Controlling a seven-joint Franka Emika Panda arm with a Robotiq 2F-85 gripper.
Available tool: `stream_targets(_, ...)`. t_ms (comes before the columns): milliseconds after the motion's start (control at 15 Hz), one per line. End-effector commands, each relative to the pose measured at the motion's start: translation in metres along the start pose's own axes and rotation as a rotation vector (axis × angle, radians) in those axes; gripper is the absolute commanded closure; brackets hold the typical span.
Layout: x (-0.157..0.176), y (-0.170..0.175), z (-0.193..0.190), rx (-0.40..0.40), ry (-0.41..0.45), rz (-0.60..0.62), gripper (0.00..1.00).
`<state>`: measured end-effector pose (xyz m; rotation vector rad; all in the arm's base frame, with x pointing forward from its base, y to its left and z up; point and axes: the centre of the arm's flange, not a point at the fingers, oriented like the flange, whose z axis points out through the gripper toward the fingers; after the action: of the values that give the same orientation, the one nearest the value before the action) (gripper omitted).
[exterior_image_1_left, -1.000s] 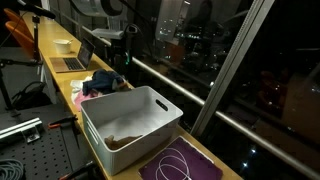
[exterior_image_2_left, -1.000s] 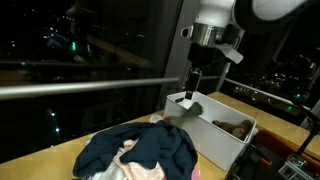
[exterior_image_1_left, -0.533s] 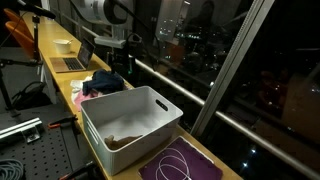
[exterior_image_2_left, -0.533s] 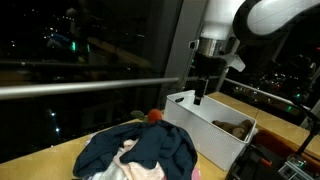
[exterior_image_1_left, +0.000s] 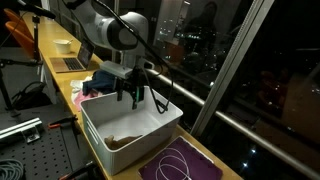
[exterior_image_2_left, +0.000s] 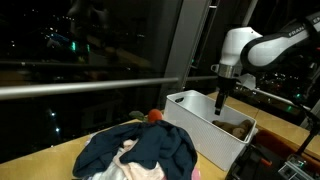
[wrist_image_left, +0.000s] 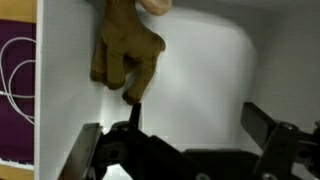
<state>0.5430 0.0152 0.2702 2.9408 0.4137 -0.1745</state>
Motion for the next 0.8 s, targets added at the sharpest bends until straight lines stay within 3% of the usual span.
stream_targets(0, -0.031, 0.028, 0.050, 0.037, -0.008, 0.044, 0.00)
stream_targets(267, -0.044, 0.034, 0.099, 0.027, -0.025, 0.052, 0.00)
stream_targets(733, -0.043, 0.048, 0.129, -0.066, 0.011, -0.040, 0.00)
